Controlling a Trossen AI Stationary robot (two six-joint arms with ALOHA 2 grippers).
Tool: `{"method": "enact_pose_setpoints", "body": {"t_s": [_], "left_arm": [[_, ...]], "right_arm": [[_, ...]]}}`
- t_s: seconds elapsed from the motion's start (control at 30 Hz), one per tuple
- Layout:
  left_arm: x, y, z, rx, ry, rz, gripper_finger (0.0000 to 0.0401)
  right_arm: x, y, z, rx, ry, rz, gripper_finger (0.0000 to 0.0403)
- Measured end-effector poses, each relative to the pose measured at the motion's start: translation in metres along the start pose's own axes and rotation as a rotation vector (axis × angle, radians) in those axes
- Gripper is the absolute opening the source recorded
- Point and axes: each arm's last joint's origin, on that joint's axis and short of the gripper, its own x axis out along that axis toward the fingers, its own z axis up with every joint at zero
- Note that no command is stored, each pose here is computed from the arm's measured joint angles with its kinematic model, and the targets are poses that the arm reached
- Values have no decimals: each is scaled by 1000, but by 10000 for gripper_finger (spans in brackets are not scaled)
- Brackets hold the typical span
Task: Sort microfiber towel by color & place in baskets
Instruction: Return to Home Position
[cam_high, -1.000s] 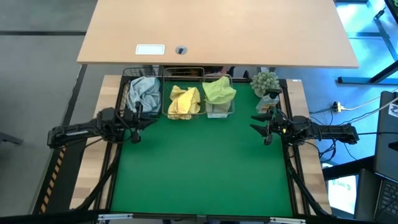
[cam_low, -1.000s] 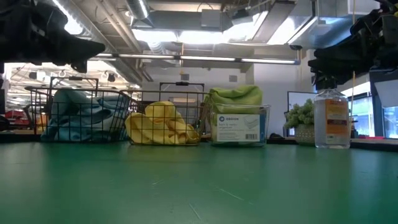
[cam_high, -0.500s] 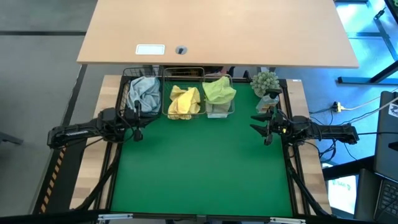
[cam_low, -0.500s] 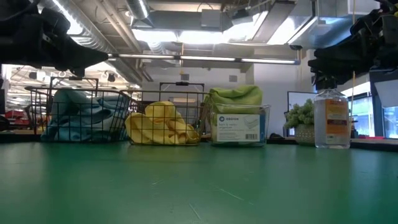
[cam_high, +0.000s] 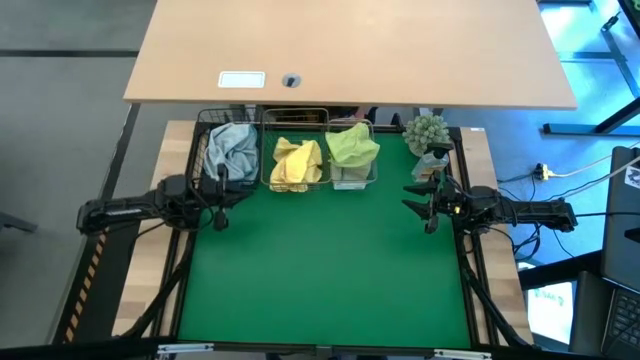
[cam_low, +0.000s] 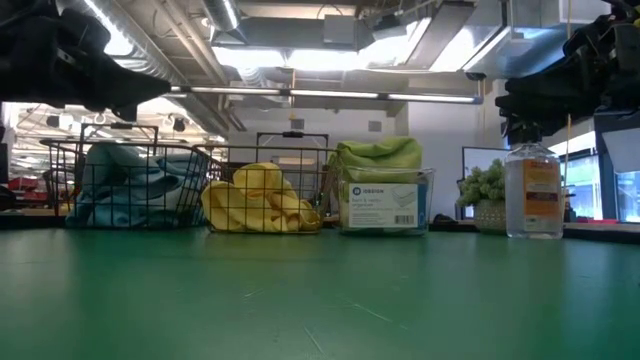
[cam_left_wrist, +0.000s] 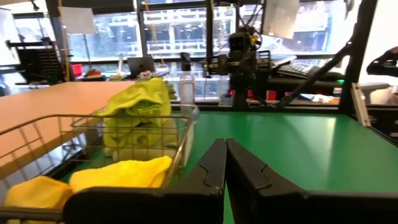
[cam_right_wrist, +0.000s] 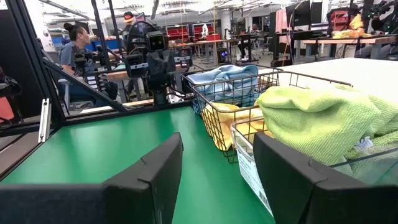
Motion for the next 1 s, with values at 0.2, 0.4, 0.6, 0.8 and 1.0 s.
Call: {"method": "enact_pose_setpoints", "body": {"t_s": [0.2,0.4,0.6,0.8,1.0], "left_arm": [[0,-3,0,-1,0,-32,2],[0,-3,0,-1,0,-32,2],[0,-3,0,-1,0,-32,2],[0,-3,0,-1,0,-32,2],[0,-3,0,-1,0,-32,2]], "right_arm": [[0,0,0,0,0,0,198],[0,0,0,0,0,0,198],[0,0,0,0,0,0,198],[0,0,0,0,0,0,198],[0,0,0,0,0,0,198]]}}
